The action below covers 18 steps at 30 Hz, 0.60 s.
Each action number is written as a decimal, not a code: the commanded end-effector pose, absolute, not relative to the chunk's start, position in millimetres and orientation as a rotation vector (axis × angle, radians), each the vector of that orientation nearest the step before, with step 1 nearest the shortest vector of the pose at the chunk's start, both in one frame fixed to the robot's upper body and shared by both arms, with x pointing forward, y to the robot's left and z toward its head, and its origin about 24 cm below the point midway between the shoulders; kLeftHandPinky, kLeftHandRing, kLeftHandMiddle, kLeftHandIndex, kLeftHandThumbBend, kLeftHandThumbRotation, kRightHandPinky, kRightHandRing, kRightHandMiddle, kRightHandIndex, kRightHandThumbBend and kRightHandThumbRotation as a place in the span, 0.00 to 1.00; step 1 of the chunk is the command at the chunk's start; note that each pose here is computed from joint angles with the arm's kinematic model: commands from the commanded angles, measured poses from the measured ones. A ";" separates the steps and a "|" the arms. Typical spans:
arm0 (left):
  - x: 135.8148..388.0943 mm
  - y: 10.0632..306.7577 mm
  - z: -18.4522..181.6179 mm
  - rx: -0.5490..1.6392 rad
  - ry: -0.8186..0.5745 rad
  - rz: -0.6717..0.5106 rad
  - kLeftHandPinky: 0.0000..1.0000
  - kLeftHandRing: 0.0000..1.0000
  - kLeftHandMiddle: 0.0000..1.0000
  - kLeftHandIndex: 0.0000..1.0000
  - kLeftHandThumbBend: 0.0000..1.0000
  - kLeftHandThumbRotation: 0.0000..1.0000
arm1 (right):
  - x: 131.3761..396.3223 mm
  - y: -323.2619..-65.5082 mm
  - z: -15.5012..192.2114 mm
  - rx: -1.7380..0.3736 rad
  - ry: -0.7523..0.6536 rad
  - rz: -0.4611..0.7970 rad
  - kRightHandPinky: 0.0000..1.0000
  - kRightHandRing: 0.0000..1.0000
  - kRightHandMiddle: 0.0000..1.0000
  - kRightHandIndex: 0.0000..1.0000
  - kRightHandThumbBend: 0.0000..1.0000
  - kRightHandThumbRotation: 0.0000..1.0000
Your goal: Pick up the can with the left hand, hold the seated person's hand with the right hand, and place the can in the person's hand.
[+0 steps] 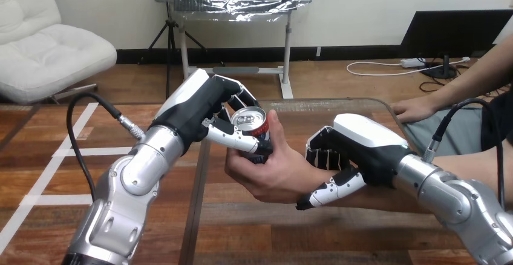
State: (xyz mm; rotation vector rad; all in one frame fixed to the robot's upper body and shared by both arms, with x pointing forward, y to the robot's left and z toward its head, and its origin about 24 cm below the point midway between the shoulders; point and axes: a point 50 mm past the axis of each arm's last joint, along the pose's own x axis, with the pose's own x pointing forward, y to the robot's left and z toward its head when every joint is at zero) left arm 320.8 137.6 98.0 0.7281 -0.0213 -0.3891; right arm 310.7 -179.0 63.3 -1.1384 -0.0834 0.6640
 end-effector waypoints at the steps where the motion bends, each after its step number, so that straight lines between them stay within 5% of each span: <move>1: 322.9 124.0 111.7 0.720 -0.083 -0.415 0.43 0.53 0.57 0.61 0.66 0.09 | 305.2 -169.8 62.7 -1.092 -0.098 0.699 0.32 0.39 0.46 0.54 0.93 0.55; 18: 315.9 135.3 109.6 0.659 -0.075 -0.404 0.58 0.68 0.71 0.74 0.61 0.55 | 300.5 -178.7 68.4 -1.123 -0.089 0.705 0.42 0.54 0.61 0.66 1.00 0.85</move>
